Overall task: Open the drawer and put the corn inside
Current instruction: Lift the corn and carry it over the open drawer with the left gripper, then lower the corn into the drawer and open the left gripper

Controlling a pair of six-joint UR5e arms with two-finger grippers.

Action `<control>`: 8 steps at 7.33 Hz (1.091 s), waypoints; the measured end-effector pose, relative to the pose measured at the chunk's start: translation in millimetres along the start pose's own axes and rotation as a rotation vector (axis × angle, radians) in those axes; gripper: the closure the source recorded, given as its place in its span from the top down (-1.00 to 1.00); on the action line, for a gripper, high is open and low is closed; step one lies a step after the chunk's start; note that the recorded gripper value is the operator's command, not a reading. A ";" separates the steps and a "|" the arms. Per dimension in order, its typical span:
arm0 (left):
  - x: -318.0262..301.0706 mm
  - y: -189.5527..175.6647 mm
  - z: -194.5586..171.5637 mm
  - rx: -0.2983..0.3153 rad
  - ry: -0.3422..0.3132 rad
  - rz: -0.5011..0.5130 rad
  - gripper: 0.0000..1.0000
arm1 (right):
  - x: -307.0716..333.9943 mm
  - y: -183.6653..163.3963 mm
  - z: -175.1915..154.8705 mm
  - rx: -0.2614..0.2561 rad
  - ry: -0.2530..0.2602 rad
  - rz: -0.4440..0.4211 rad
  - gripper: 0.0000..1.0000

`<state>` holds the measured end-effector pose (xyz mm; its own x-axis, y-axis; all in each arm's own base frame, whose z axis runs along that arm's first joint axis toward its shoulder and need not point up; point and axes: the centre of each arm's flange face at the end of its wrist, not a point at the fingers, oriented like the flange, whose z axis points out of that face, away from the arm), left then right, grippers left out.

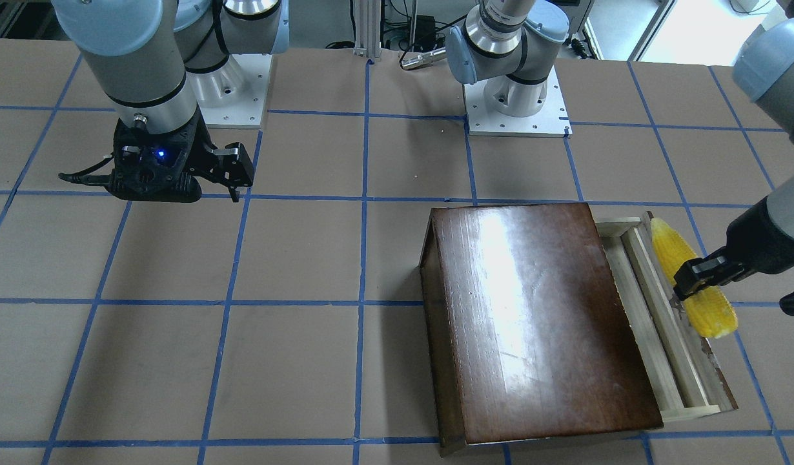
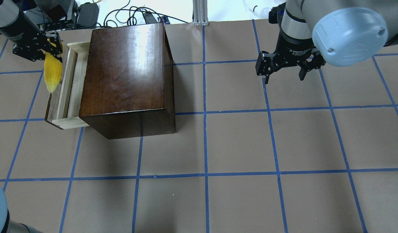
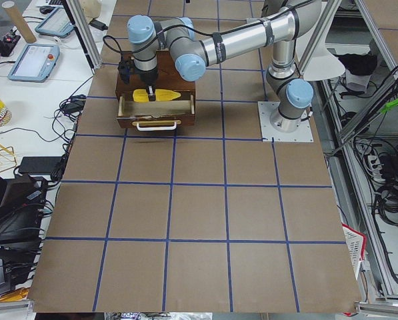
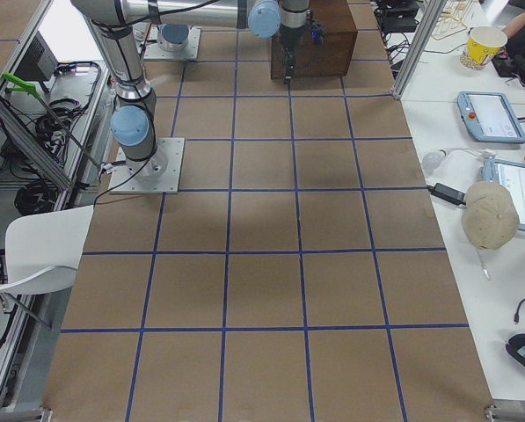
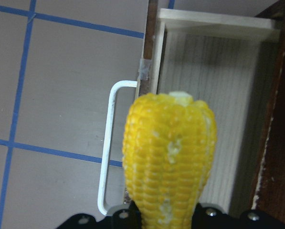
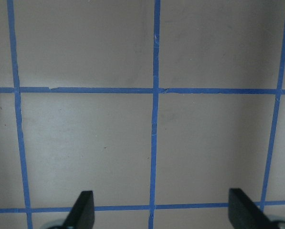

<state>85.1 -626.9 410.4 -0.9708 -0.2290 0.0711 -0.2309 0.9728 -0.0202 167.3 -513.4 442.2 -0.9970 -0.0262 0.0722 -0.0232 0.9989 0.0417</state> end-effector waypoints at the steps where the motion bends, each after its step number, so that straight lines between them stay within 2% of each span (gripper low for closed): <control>1: 1.5 -2.5 11.9 -0.018 0.006 0.024 -1.00 | 0.0 0.1 0.0 0.000 0.000 0.000 1.00; 3: 1.4 -3.6 28.8 -0.047 0.011 0.110 -1.00 | 0.1 0.3 -0.3 0.000 0.001 0.000 1.00; 5: 0.3 -2.1 42.3 -0.070 0.016 0.147 -1.00 | 0.2 0.3 -0.2 0.000 0.002 0.000 1.00; 6: -0.1 -2.3 46.3 -0.076 0.018 0.143 -0.26 | 0.3 0.3 -0.3 0.000 0.002 0.000 1.00; 7: -0.3 -3.0 47.8 -0.077 0.017 0.137 0.91 | 0.3 0.3 -0.3 0.000 0.002 0.000 1.00; 8: -0.6 -3.9 48.2 -0.073 0.015 0.135 1.00 | 0.3 0.4 -0.4 0.000 0.002 0.000 1.00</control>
<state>83.5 -632.4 362.3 -0.9916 -0.0955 0.0874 -0.0922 0.9949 0.0414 167.0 -513.1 442.7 -0.9969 -0.0262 0.0743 -0.0232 0.9989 0.0413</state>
